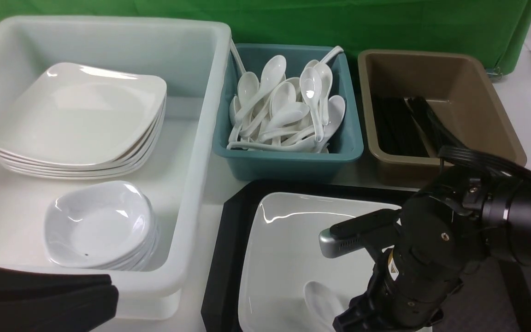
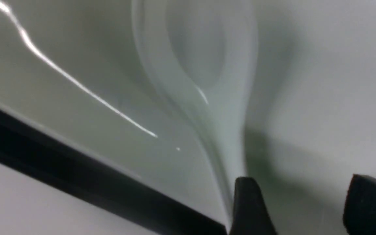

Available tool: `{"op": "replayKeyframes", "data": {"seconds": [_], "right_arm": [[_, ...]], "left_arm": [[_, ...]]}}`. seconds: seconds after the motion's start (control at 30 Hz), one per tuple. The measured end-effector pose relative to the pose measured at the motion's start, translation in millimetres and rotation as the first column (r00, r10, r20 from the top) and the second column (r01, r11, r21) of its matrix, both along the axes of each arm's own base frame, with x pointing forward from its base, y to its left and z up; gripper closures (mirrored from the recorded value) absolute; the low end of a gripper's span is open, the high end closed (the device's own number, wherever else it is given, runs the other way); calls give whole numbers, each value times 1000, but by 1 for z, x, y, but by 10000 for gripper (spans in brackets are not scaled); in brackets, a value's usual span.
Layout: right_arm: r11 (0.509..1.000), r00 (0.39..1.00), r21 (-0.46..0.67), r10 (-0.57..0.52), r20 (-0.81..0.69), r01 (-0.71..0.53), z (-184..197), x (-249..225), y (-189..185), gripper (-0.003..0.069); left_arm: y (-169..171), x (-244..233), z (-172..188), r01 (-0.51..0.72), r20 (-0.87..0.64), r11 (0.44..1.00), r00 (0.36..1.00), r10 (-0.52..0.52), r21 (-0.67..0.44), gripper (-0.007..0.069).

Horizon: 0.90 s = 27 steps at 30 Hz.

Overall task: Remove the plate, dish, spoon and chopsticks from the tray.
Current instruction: Use the right arm to grab a soup spoon from the plate

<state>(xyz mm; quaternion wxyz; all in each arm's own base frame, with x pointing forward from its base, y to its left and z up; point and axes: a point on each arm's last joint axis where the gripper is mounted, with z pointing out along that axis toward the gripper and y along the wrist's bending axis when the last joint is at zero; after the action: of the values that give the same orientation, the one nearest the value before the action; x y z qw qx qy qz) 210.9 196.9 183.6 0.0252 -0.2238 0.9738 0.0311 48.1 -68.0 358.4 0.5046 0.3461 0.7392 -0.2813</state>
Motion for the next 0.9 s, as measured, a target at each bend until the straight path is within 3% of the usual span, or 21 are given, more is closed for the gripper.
{"op": "replayKeyframes", "data": {"seconds": [0.2,0.3,0.57,0.83,0.9], "right_arm": [[998,999,45,29,45,-31,20,-4,8,250],[992,992,73,97,76,-103,32,-15,18,251],[993,993,0,119,2,-119,-9,-9,29,251],[997,997,3,72,12,-72,-21,7,23,254],[997,997,1,74,12,-74,-21,9,21,289]], "left_arm": [[0,0,0,3,9,1000,1000,-3,4,607],[0,1,1,-2,24,1000,1000,2,-3,607],[0,2,3,-5,40,1000,999,6,-11,607],[0,2,3,-2,49,1000,999,3,-5,607],[0,2,3,0,54,1000,999,0,0,607]]}}
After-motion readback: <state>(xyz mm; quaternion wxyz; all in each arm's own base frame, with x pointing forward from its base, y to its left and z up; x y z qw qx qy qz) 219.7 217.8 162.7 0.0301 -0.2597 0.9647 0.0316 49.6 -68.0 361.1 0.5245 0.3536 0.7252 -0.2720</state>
